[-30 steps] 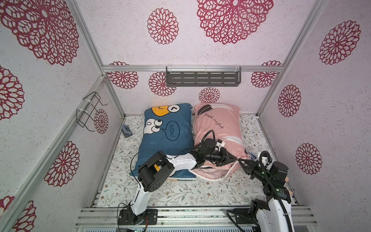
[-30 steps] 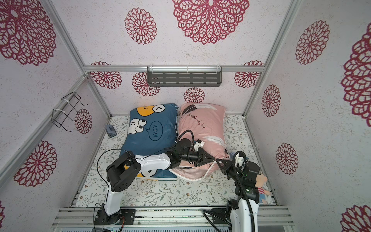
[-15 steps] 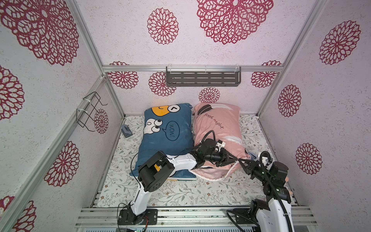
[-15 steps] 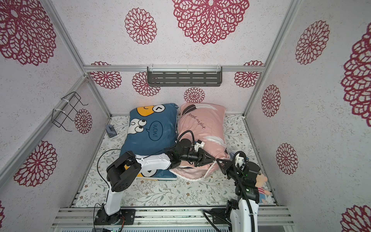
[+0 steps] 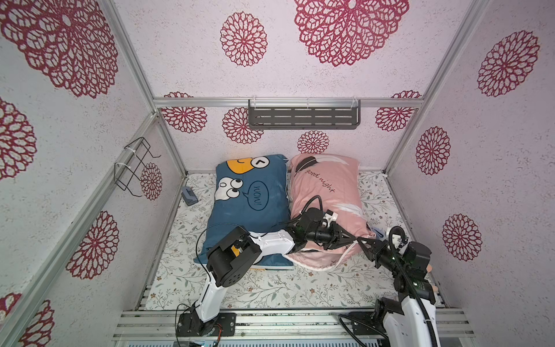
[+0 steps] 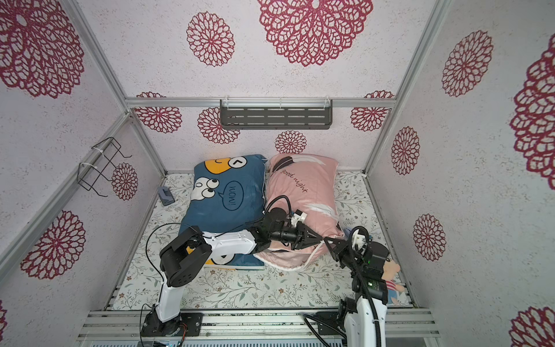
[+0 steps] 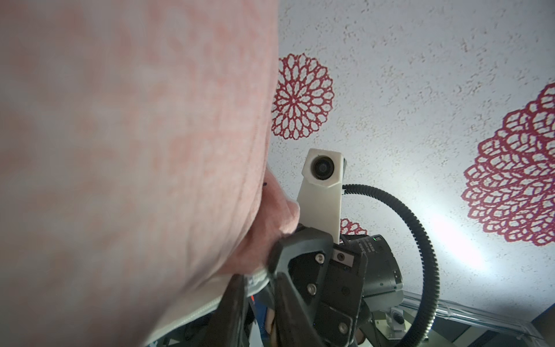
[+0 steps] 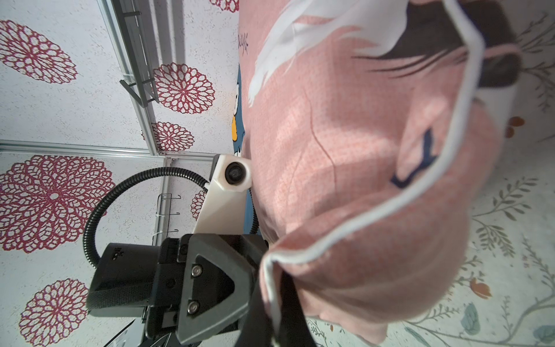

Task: Zip up pillowcases
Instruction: Zip the zipper on the pillowcase.

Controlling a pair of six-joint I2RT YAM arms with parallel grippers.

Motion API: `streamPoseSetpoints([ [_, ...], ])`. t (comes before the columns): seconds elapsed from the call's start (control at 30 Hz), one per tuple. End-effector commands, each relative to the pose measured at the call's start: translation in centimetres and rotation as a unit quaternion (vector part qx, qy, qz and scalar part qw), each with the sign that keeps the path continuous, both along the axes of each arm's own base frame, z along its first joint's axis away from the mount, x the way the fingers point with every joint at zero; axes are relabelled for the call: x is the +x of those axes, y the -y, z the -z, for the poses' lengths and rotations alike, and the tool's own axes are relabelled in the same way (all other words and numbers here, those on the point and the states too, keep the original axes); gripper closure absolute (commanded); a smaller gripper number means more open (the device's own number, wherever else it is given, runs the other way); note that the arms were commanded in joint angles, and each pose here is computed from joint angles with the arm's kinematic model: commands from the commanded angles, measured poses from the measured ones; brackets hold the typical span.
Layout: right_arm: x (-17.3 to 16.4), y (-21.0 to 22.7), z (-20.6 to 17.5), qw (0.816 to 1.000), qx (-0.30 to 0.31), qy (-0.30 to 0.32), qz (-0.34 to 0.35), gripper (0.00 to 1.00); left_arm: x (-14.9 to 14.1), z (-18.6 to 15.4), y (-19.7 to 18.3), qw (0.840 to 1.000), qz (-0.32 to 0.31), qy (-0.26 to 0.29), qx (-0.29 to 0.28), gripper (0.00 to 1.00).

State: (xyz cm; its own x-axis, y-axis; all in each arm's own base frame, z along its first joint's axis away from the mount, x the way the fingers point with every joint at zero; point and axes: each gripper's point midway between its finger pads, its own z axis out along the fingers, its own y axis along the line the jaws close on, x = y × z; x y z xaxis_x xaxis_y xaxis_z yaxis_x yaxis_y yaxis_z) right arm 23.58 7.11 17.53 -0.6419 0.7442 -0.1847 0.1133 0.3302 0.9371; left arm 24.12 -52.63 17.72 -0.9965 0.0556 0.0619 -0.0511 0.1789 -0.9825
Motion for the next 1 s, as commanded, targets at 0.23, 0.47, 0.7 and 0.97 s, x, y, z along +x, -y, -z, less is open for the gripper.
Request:
streamPoseSetpoints([
  [0.23, 0.3, 0.0, -2.0, 0.999, -0.003, 0.037, -0.001, 1.0, -0.9, 0.5, 0.5, 1.0, 0.012, -0.005, -0.006, 0.82],
  [0.47, 0.3, 0.0, -2.1, 0.999, -0.003, 0.037, -0.001, 1.0, -0.9, 0.6, 0.4, 1.0, 0.011, -0.006, -0.005, 0.9],
  [0.7, 0.2, 0.0, -2.9, 0.999, -0.004, 0.043, -0.001, 1.0, -0.9, 0.8, 0.5, 1.0, 0.011, -0.007, -0.006, 0.98],
  [0.97, -0.1, 0.1, -4.1, 0.998, -0.015, 0.056, 0.006, 1.0, -0.8, 0.4, 0.0, 1.0, 0.003, 0.006, -0.002, 1.0],
])
